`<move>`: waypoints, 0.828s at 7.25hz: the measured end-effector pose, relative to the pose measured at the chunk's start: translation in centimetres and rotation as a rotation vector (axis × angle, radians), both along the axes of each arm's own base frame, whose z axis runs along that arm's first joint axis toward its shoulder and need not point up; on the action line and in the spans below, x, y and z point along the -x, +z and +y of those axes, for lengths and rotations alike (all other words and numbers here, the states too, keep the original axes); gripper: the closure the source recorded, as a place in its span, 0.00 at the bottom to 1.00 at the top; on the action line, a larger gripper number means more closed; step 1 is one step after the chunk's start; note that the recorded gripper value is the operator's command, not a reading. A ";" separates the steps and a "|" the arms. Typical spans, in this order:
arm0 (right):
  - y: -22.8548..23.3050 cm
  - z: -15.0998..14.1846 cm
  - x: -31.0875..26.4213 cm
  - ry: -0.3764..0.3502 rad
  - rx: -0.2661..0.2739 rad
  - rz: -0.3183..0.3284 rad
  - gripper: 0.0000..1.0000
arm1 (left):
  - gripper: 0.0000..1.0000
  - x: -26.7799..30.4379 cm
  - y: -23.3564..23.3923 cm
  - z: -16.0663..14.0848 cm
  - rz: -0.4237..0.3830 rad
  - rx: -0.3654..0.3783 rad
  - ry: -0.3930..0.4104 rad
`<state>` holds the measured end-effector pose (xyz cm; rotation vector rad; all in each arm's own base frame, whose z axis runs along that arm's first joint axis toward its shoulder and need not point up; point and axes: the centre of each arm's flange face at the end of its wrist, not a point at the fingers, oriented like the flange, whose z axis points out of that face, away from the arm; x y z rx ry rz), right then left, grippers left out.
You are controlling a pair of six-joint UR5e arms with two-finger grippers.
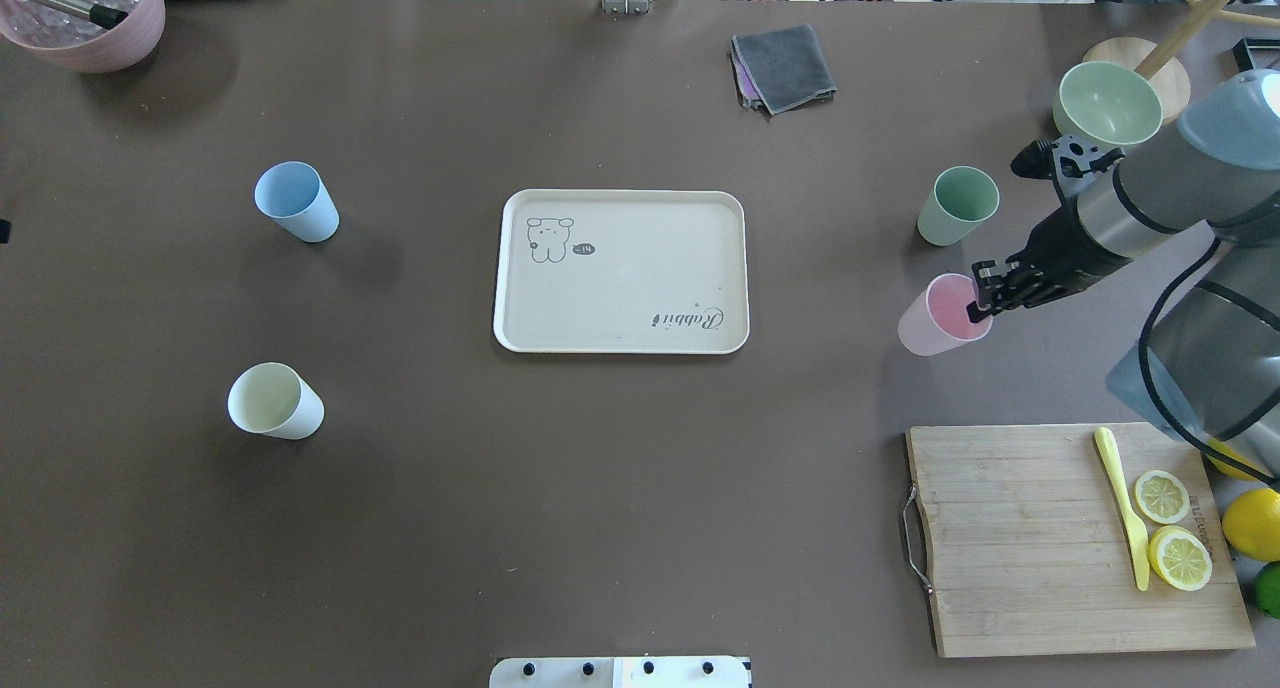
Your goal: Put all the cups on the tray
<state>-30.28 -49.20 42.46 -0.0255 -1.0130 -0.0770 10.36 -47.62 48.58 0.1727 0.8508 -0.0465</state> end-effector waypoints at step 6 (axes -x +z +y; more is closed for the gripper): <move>-12.6 -3.8 13.7 0.085 -0.058 -0.019 1.00 | 0.09 -16.2 -6.8 5.7 0.030 -0.003 0.138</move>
